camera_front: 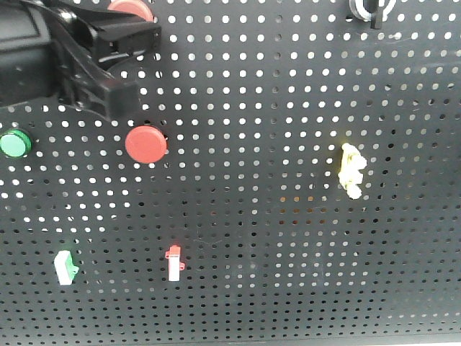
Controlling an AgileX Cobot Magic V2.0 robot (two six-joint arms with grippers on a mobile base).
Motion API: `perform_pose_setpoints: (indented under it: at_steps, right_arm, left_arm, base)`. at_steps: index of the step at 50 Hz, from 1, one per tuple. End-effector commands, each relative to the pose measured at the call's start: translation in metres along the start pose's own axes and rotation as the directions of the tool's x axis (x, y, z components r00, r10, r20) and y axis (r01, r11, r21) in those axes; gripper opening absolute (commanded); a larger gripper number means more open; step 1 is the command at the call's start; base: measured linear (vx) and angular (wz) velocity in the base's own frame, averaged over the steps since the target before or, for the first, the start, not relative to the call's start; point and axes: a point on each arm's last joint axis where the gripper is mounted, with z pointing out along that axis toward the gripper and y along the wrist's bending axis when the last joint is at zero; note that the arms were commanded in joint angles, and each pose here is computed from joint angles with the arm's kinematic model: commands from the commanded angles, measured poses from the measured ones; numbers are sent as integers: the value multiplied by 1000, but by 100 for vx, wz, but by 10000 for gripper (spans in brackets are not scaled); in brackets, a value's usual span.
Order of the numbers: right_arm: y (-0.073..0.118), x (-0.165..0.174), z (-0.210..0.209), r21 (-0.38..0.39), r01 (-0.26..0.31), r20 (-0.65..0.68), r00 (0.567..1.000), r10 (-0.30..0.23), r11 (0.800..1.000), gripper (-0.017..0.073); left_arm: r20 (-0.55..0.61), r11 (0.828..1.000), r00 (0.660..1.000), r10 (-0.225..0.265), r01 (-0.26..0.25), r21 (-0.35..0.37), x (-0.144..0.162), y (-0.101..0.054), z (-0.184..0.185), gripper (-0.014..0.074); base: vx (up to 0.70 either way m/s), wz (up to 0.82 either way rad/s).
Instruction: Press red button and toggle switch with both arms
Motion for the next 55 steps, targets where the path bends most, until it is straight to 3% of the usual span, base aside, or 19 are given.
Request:
perform_pose_setpoints:
  at_steps: [1, 17, 25, 31, 39, 43, 48, 51, 55]
  right_arm:
    - [1, -17, 0, -6, 15, 103, 995, -14, 1000, -3]
    - [1, -17, 0, -6, 21, 102, 995, -20, 1000, -3]
    - [1, -16, -2, -2, 16, 81, 997, -15, 1000, -3]
    - [1, -20, -10, 0, 16, 82, 997, -15, 1000, -3]
    - [1, -23, -14, -7, 14, 96, 995, -13, 1000, -3]
    - [7, -21, -12, -55, -1, 84, 996, 5, 998, -3]
    - [21, -16, -5, -173, -7, 65, 998, 19, 985, -3]
    - [34, -12, 0, -261, 3, 58, 998, 12, 965, -3]
    - [59, -6, 9, -401, 13, 46, 999, 6, 916, -3]
  left_arm:
    - [125, 995, 992, 4, 9, -101, -19, 10, -5, 1]
    - [127, 990, 992, -15, 32, -136, -18, 19, -5, 1]
    - [146, 995, 989, -4, 19, -102, -34, 13, -34, 1]
    - [186, 992, 983, 6, 17, -122, -39, 9, -60, 1]
    - [186, 989, 983, -1, 29, -148, -21, 2, -87, 1]
    - [148, 990, 989, -12, 33, -140, -3, -4, -95, 1]
    - [104, 990, 994, -31, 44, -134, 19, -11, -102, 1]
    - [98, 988, 994, -58, 71, -140, 29, -13, -106, 1]
    - [97, 983, 992, -87, 101, -151, 39, -15, -109, 1]
  base:
    - [0, 0]
    - [0, 0]
    - [0, 0]
    - [0, 0]
    - [0, 0]
    - [0, 0]
    - [0, 0]
    - [0, 0]
    - [0, 0]
